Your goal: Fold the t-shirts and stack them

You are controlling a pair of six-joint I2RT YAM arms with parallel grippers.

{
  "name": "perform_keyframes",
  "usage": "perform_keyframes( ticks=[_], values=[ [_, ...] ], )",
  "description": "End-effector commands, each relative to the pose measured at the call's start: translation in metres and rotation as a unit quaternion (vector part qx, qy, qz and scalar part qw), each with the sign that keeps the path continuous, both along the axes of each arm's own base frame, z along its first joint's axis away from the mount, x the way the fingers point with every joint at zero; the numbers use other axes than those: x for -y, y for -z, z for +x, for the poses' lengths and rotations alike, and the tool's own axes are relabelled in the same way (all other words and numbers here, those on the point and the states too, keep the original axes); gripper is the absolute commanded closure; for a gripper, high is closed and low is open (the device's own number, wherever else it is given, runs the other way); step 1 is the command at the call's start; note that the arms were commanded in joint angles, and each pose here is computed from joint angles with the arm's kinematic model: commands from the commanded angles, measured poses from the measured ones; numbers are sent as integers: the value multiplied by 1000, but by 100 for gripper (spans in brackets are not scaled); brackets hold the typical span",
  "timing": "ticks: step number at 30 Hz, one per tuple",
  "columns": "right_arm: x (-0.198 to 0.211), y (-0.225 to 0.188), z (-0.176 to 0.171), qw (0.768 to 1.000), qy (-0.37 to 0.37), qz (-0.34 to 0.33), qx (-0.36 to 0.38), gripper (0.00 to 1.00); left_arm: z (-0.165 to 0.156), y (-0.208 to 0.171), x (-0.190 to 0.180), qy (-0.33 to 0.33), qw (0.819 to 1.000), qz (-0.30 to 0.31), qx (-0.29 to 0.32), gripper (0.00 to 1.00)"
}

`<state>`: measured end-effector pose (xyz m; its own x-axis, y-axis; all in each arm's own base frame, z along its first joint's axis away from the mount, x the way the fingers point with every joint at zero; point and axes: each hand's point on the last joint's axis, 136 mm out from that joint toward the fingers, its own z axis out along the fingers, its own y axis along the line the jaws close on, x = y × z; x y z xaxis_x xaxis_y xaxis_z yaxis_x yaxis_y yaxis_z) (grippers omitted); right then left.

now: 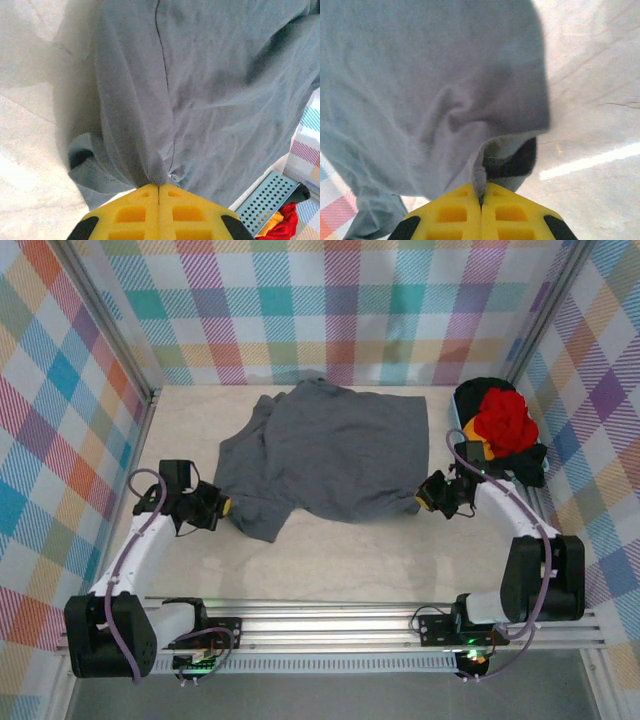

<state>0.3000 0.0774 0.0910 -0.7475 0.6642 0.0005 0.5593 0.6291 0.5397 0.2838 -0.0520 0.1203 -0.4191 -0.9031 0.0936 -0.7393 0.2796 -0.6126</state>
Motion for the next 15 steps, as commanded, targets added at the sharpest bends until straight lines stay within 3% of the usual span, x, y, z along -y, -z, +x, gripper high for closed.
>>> perform_keyframes(
  ticks=[1, 5, 15],
  values=[
    [18, 6, -22, 998, 25, -51, -23, 100, -11, -20, -9, -25, 999, 23, 7, 100],
    [25, 4, -29, 997, 50, -63, -21, 100, -23, -31, -17, -40, 998, 42, 18, 100],
    [37, -3, -42, 993, 80, -85, -28, 100, -46, -16, -20, -38, 998, 54, -11, 100]
  ],
)
